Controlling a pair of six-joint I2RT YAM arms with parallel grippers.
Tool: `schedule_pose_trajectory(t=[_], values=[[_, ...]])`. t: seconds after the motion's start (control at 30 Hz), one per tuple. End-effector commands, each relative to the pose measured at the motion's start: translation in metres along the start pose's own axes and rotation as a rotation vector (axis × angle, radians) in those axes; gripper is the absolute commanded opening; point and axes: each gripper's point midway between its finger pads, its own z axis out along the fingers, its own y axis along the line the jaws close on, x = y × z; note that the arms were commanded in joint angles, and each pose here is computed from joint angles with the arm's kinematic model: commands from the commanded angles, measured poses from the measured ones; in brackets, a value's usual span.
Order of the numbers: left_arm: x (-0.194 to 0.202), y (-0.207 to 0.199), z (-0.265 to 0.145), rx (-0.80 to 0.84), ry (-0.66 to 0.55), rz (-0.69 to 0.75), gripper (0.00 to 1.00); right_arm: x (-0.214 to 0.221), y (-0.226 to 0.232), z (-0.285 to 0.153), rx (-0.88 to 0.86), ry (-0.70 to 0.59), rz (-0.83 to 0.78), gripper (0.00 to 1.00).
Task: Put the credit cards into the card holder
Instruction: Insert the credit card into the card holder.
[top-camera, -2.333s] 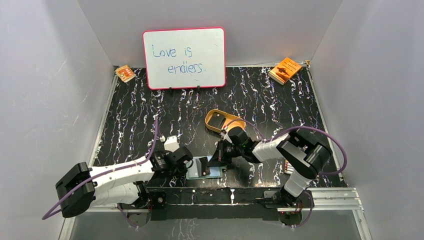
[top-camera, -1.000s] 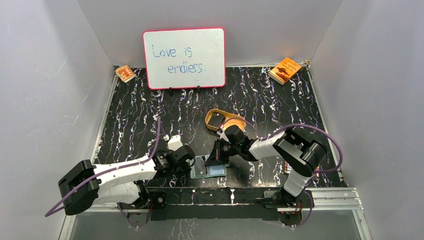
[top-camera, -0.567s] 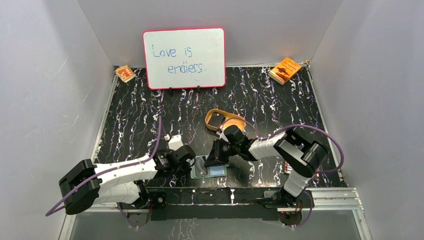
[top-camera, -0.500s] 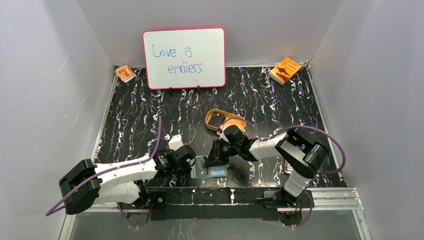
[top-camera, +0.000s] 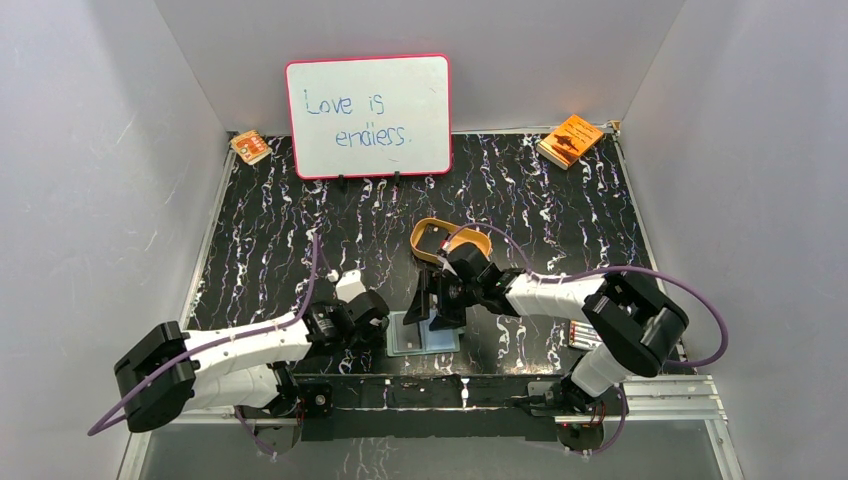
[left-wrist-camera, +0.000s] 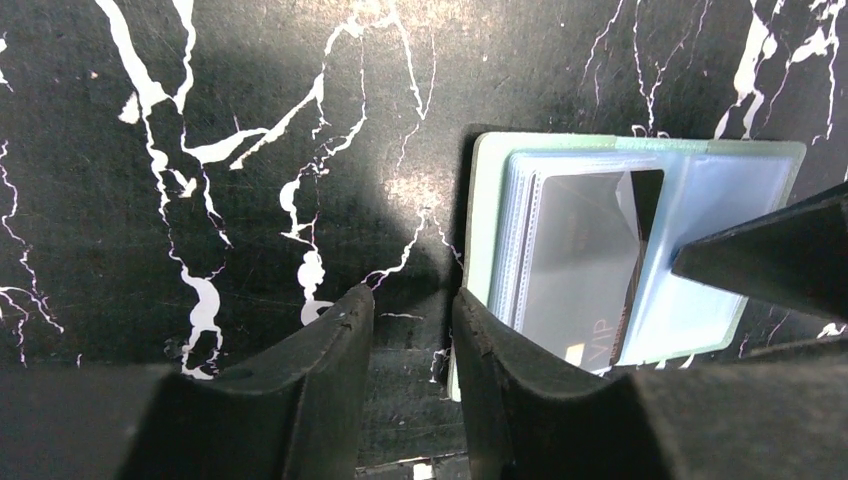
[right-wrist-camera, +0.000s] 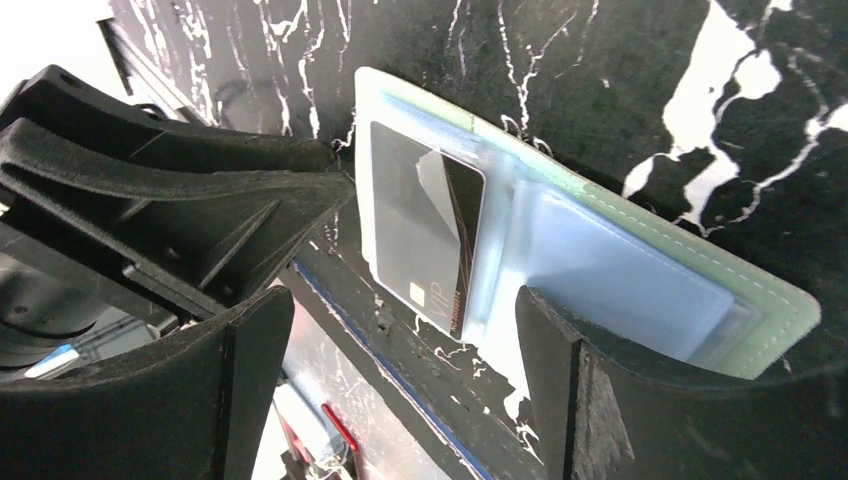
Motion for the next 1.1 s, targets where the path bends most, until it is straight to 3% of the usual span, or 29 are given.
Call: schedule_pose_trajectory(t=[0.0, 0.4, 0.63, 0.7, 0.9, 1.07], values=[[0.021, 0.041, 0.000, -0.126, 0.072, 0.044, 0.37, -0.010, 0.004, -0.009, 0.073, -0.030, -0.063, 0.91], [0.014, 0.037, -0.008, -0.121, 0.056, 0.039, 0.71, -0.024, 0.017, -0.031, 0.166, -0.069, -0.188, 0.99], [0.004, 0.028, -0.015, -0.083, 0.022, 0.019, 0.79, -0.025, 0.017, -0.054, 0.208, -0.113, -0.222, 0.95], [0.004, 0.028, -0.014, -0.080, 0.020, 0.013, 0.79, -0.021, 0.009, -0.055, 0.221, -0.108, -0.233, 0.87], [0.009, 0.025, -0.010, -0.062, 0.033, 0.003, 0.75, -0.011, -0.001, -0.044, 0.195, -0.069, -0.235, 0.37], [0.010, 0.027, -0.008, -0.077, 0.037, 0.007, 0.70, -0.010, 0.000, -0.027, 0.166, -0.035, -0.226, 0.18]])
